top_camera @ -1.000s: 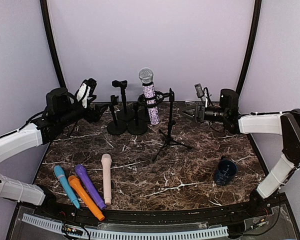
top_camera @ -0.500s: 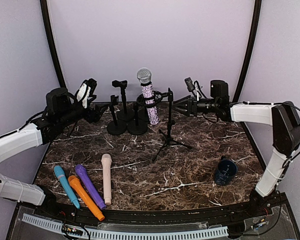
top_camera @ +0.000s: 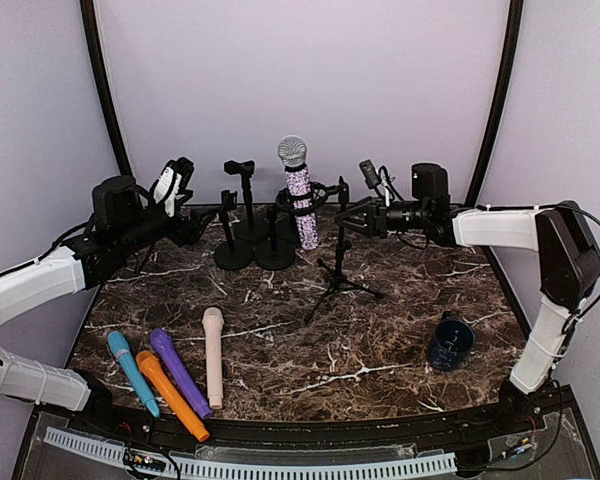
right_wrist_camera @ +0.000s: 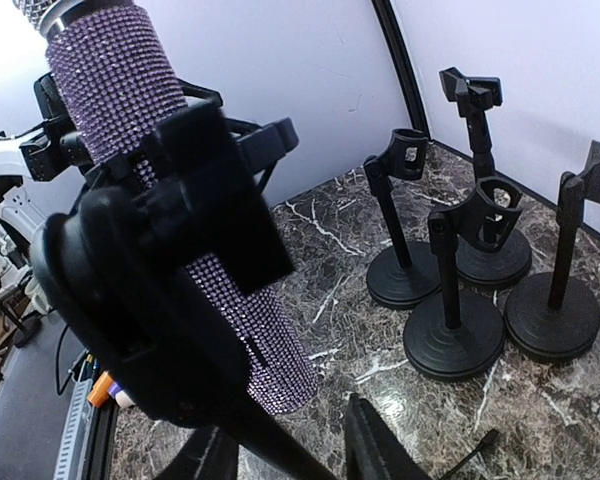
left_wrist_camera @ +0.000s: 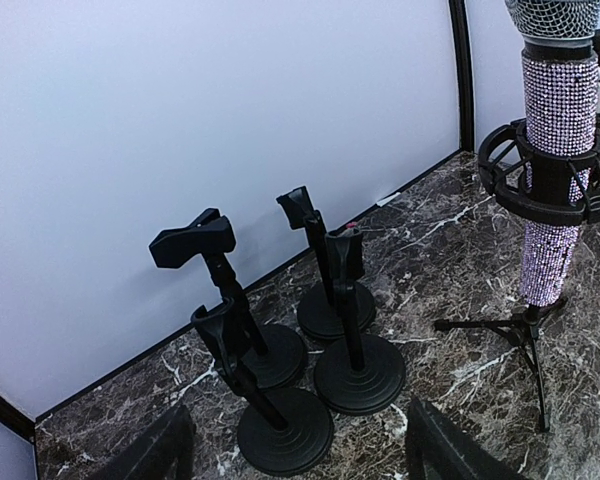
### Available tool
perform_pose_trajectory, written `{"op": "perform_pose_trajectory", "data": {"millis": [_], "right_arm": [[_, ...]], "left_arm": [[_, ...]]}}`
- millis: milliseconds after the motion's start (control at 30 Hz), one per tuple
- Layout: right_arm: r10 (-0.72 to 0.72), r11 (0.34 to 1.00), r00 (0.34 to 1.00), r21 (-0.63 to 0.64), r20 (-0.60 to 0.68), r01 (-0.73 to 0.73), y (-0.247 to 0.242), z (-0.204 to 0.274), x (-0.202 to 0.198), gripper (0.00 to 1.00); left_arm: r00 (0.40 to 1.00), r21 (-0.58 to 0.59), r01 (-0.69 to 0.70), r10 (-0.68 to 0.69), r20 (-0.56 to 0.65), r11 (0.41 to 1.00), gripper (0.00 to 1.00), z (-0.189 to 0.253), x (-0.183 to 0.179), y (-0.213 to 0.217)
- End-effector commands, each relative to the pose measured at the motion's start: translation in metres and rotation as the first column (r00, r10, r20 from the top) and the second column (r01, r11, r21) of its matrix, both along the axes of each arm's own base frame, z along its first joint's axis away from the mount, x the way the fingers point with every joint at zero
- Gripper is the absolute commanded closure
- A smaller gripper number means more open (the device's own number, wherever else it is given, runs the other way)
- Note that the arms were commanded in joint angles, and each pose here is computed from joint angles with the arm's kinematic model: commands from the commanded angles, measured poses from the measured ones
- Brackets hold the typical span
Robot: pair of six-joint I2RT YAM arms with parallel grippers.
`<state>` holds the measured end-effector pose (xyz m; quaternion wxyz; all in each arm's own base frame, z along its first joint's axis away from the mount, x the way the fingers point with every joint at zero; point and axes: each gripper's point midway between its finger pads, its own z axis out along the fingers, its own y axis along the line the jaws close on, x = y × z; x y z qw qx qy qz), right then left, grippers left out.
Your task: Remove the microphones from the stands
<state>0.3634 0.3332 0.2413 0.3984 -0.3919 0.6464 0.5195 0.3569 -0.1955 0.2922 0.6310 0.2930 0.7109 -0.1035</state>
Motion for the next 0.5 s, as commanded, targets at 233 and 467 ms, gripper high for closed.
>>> {"op": "perform_pose_trajectory", "data": {"millis": [233,467], "right_arm": [[-0.026,0.999,0.997,0.042,0.069,0.023,0.009,0.019,-0.013,0.83],[-0.194,0.981,0.967,0.029,0.162,0.192,0.006,0.022,-0.023,0.91]], "left_arm": [[1.0,0.02,0.01,-0.01,-0.004,1.0,0.26,-0.006,-0.003,-0.002],[1.0,0.022,0.01,-0.009,-0.005,1.0,0.25,-0.007,-0.002,-0.002]]}}
